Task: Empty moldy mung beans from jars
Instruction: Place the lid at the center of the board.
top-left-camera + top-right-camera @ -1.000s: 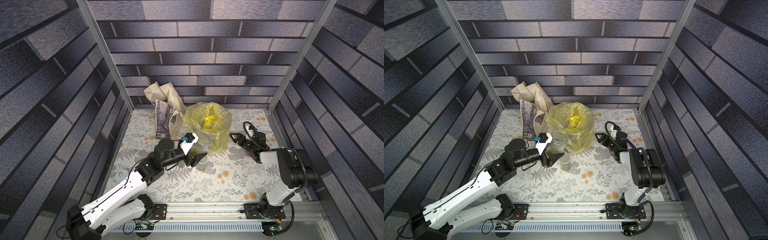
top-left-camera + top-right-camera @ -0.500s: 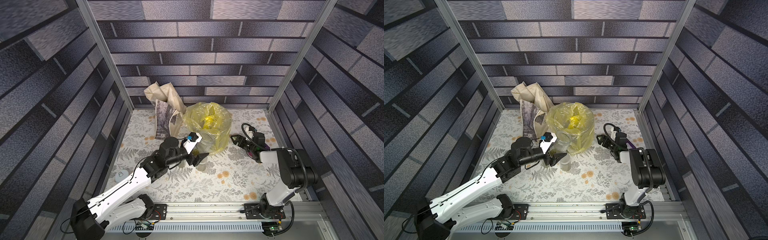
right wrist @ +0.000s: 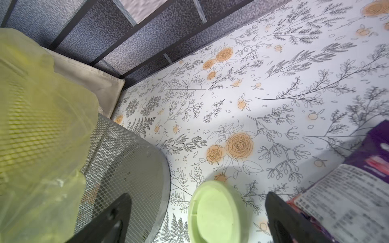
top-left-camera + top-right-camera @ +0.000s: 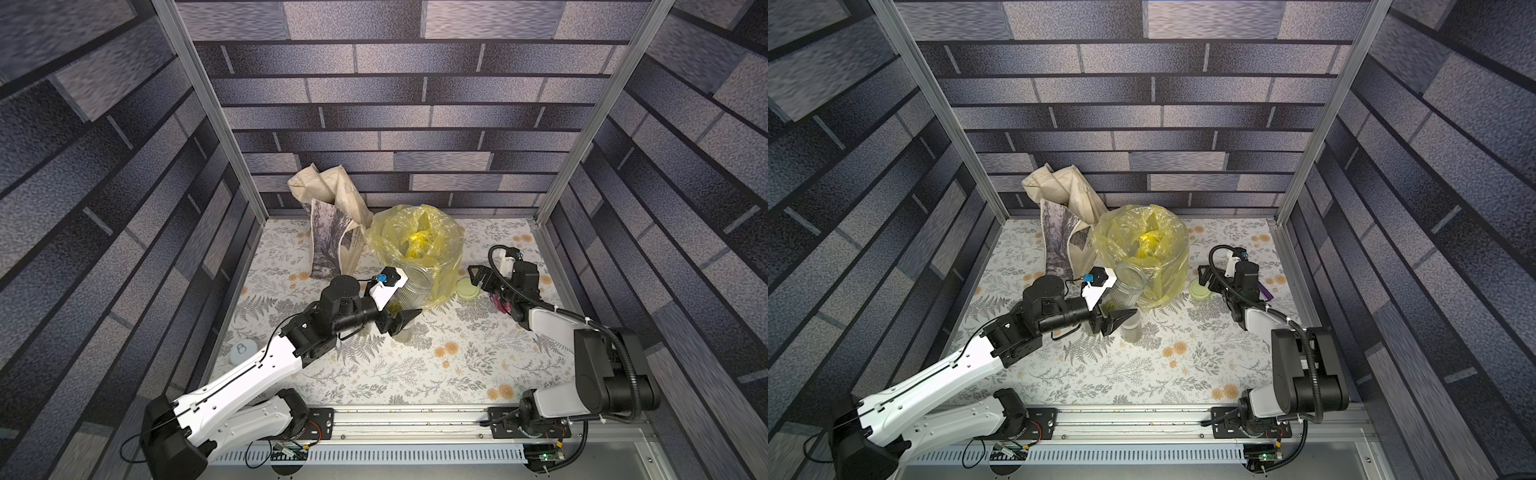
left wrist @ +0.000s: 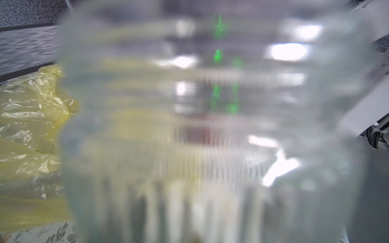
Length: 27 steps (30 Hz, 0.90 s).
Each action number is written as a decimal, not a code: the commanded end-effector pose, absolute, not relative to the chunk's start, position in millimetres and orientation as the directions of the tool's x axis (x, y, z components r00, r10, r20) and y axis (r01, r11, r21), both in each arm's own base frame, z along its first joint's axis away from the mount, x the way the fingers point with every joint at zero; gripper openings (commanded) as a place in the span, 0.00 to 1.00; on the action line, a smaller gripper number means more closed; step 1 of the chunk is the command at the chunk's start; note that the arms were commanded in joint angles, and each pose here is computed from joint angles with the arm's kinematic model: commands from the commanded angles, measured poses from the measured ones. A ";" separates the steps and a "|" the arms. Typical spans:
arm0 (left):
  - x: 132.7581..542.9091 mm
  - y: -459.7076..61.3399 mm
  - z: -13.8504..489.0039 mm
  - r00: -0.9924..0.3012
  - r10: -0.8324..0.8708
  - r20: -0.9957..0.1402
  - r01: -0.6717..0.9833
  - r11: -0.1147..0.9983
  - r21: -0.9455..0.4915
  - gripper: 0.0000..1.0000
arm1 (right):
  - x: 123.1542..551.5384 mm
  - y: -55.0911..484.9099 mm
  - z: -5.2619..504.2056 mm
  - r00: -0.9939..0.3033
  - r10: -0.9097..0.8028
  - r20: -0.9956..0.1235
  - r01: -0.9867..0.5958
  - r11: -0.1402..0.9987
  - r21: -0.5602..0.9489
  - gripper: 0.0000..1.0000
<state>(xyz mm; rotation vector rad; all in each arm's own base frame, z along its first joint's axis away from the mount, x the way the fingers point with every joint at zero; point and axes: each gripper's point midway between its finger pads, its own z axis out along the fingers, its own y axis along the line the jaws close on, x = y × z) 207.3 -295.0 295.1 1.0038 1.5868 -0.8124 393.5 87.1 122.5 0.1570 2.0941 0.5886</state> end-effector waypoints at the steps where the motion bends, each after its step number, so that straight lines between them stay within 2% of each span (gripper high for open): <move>1: 201.1 -289.3 343.3 -0.018 0.096 -0.995 0.904 0.428 0.025 0.69 | 369.7 100.3 120.1 -0.594 0.175 -0.786 -0.149 0.936 0.320 1.00; 3: 198.4 -288.3 343.5 -0.015 0.090 -0.996 0.905 0.426 0.025 0.70 | 359.0 113.1 131.4 -0.578 0.116 -0.808 -0.194 0.942 0.274 1.00; 8: 192.9 -287.0 341.9 -0.020 0.090 -0.996 0.907 0.421 0.020 0.70 | 337.9 137.5 150.2 -0.569 0.124 -0.813 -0.271 0.905 0.328 0.99; 14: 189.2 -285.3 336.5 -0.034 0.091 -0.995 0.905 0.426 0.008 0.71 | 308.4 177.6 159.9 -0.550 -0.073 -0.832 -0.383 0.907 0.174 1.00; 18: 188.6 -286.0 335.1 -0.042 0.098 -0.994 0.905 0.426 0.003 0.71 | 306.1 183.4 165.8 -0.519 0.013 -0.855 -0.392 0.885 0.251 1.00; 27: 186.6 -282.2 337.1 -0.050 0.105 -0.993 0.899 0.438 0.001 0.71 | 319.8 176.3 163.6 -0.551 0.044 -0.833 -0.348 0.895 0.278 1.00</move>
